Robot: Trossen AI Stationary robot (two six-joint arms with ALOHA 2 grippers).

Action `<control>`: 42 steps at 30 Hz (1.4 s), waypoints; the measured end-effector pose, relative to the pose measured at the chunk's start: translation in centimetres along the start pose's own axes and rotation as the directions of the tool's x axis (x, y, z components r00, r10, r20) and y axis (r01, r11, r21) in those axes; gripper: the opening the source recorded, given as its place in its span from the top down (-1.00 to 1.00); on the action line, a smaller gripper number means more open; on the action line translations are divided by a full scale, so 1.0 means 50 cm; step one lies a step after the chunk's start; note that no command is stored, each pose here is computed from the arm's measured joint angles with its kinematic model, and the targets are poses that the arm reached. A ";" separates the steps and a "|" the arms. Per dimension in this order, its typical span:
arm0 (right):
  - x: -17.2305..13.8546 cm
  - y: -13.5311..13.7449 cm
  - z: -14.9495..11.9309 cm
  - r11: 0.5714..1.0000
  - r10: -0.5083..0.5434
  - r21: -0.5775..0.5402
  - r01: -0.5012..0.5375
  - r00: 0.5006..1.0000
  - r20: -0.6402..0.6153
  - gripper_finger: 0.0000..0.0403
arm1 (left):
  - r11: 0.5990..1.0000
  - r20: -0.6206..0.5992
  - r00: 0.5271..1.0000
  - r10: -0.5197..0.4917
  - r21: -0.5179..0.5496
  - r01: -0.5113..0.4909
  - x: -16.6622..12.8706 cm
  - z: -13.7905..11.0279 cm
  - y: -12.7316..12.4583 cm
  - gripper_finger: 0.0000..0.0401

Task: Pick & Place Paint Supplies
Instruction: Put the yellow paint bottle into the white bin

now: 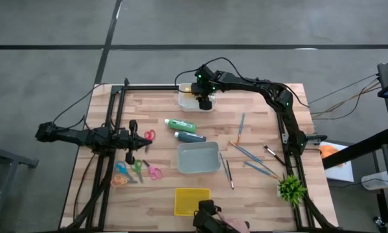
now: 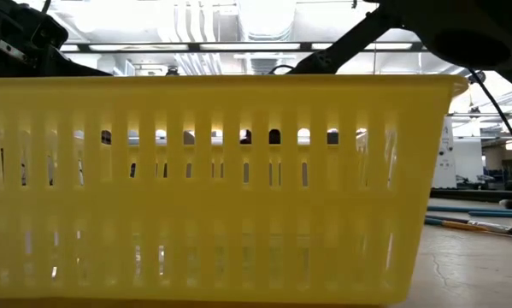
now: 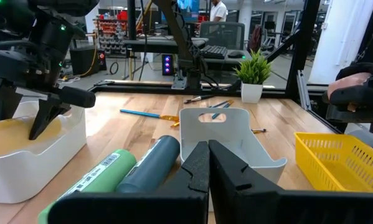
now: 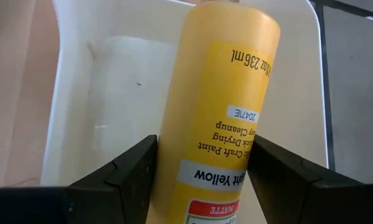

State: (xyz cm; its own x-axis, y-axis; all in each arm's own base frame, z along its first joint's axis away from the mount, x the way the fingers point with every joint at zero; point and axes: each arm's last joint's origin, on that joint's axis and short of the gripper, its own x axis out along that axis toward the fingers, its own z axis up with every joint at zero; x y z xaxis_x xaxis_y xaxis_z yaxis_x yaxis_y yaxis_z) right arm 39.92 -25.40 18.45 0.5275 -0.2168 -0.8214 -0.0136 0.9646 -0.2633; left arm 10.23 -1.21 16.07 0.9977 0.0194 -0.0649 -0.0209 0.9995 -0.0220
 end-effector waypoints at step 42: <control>0.027 0.003 -0.054 0.999 -0.021 0.040 0.024 0.996 -0.084 -0.11 | 1.000 0.000 1.000 0.000 0.000 0.000 0.000 0.000 0.000 1.00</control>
State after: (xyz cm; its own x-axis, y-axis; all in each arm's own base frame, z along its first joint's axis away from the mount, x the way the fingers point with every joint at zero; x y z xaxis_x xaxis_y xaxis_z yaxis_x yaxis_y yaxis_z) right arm 38.34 -25.96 15.95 0.4543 -0.2485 -0.8555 0.0330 0.9643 -0.2626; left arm 10.23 -1.21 16.06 0.9977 0.0194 -0.0650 -0.0209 0.9995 -0.0224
